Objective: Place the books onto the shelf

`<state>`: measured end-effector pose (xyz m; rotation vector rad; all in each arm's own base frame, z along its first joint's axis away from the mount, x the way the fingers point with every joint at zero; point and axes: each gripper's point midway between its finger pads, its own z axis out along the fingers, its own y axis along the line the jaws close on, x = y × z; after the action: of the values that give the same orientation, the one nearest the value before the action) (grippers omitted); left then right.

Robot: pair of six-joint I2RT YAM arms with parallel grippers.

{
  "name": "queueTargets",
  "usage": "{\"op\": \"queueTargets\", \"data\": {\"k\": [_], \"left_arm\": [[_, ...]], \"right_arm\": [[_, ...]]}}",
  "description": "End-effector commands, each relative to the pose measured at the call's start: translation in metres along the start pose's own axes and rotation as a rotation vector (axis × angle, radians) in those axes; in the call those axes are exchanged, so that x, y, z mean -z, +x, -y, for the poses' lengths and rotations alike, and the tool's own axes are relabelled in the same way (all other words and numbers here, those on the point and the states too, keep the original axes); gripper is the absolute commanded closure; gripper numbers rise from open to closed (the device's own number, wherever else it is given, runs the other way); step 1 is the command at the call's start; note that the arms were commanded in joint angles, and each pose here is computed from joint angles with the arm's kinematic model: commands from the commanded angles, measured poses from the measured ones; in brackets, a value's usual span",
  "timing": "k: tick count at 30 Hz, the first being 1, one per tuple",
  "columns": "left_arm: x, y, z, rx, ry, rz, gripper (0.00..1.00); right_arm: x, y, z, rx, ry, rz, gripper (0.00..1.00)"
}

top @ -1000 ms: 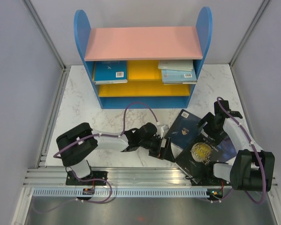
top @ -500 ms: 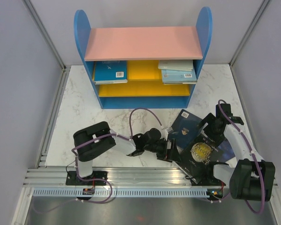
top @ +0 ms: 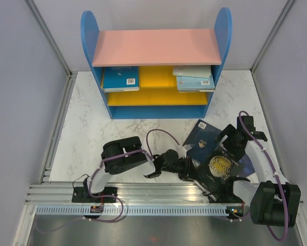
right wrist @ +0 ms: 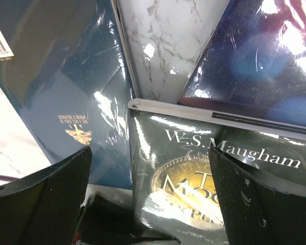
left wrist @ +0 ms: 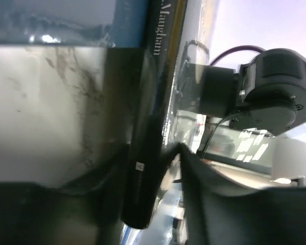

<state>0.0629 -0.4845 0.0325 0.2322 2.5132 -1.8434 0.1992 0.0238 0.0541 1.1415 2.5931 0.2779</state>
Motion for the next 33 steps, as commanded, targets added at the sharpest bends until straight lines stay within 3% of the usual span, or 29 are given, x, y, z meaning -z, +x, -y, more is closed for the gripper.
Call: {"op": "queueTargets", "data": {"k": [1, 3, 8, 11, 16, 18, 19, 21, 22, 23, 27, 29, 30, 33], "left_arm": [[-0.004, -0.001, 0.001, 0.053, 0.031, 0.045, 0.82], [0.001, -0.002, 0.004, 0.063, 0.034, 0.066, 0.97], [0.027, -0.005, 0.028, 0.061, 0.032, 0.114, 0.98], [0.048, 0.003, 0.015, 0.075, -0.064, 0.115, 0.98], [0.112, 0.01, 0.022, 0.073, -0.145, 0.2, 0.98], [0.132, 0.008, 0.029, 0.046, -0.167, 0.245, 0.98], [0.151, 0.006, 0.058, 0.018, -0.11, 0.278, 0.98], [0.173, 0.005, 0.055, -0.001, -0.191, 0.323, 0.98], [0.194, 0.004, 0.083, -0.021, -0.117, 0.354, 0.98], [0.207, 0.005, 0.069, -0.015, -0.198, 0.377, 0.98], [0.262, -0.011, 0.109, -0.033, -0.136, 0.537, 0.98], [0.28, -0.013, 0.125, -0.044, -0.11, 0.576, 0.98], [0.29, -0.016, 0.135, -0.052, -0.112, 0.601, 0.98], [0.308, -0.026, 0.161, -0.09, -0.111, 0.656, 0.98]], "right_arm": [[-0.02, 0.033, 0.007, -0.016, -0.029, -0.129, 0.02], [-0.016, 0.033, 0.0, -0.015, -0.06, -0.127, 0.02], [0.004, 0.026, -0.02, -0.027, -0.139, -0.114, 0.02], [0.028, 0.009, -0.039, -0.011, -0.181, -0.067, 0.02], [0.082, -0.01, -0.074, 0.017, -0.289, -0.013, 0.02], [0.098, -0.004, -0.085, 0.027, -0.35, -0.023, 0.02], [0.107, 0.002, -0.092, 0.042, -0.394, -0.042, 0.02], [0.122, 0.016, -0.099, 0.082, -0.446, -0.04, 0.02], [0.127, 0.024, -0.102, 0.106, -0.475, -0.045, 0.02], [0.134, 0.038, -0.108, 0.142, -0.532, -0.074, 0.02], [0.176, 0.07, -0.136, 0.138, -0.873, -0.066, 0.02], [0.171, 0.096, -0.14, 0.082, -0.936, -0.186, 0.02], [0.181, 0.097, -0.149, 0.093, -1.012, -0.172, 0.02], [0.188, 0.119, -0.163, 0.163, -1.031, -0.196, 0.02]]}}
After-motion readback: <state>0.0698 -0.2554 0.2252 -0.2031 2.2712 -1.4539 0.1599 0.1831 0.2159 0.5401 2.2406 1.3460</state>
